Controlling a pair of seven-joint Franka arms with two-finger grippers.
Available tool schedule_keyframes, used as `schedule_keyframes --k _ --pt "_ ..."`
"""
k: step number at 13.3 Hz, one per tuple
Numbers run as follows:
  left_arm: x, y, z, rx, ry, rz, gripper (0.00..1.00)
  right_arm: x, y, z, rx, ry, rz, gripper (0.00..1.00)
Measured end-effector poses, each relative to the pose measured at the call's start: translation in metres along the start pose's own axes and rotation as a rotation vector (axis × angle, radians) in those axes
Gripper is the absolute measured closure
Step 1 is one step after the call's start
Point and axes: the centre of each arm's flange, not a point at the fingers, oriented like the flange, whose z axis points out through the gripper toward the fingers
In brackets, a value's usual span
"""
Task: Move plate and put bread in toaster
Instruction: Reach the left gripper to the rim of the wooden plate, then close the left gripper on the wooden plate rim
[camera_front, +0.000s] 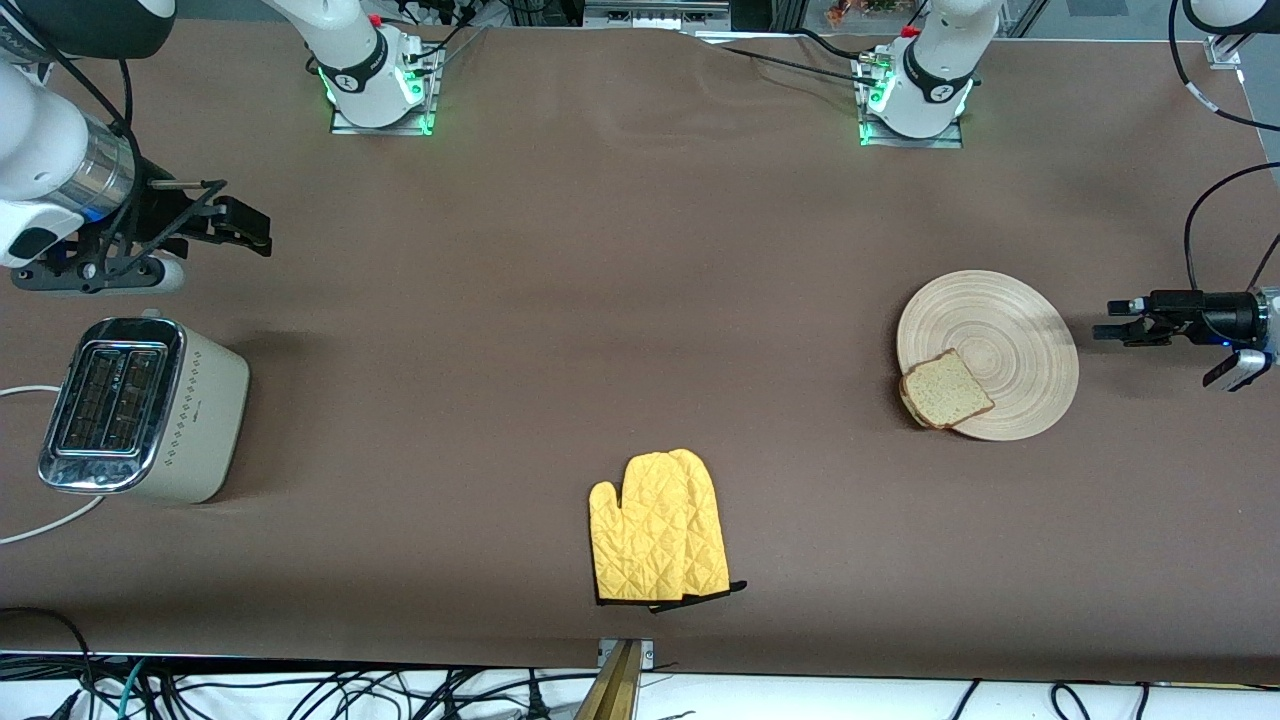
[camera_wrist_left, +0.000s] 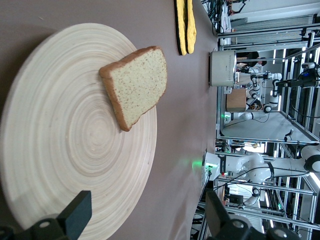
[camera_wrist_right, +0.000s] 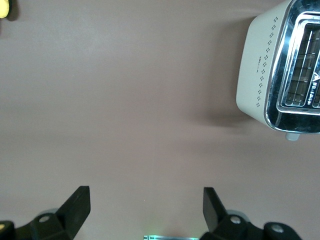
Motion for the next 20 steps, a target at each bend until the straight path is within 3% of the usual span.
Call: schedule_keyframes --k 4,11,15,16,20 --pt "-0.007 -0.023 -0.025 0.067 0.071 -0.014 0.00 0.000 0.001 0.000 0.000 0.000 0.002 0.00" --pt "-0.004 -0.064 0.000 0.048 0.092 -0.174 0.01 0.000 0.003 0.000 0.000 0.000 0.005 0.00" --pt "-0.002 -0.087 0.024 -0.020 0.107 -0.200 0.02 0.000 0.003 -0.001 0.001 0.001 0.005 0.00" --pt "0.000 -0.091 0.031 -0.034 0.105 -0.203 0.05 0.000 0.003 -0.001 0.001 0.001 0.005 0.00" --pt "0.008 -0.096 0.043 -0.023 0.097 -0.203 0.52 -0.001 0.003 -0.001 0.001 0.001 0.005 0.00"
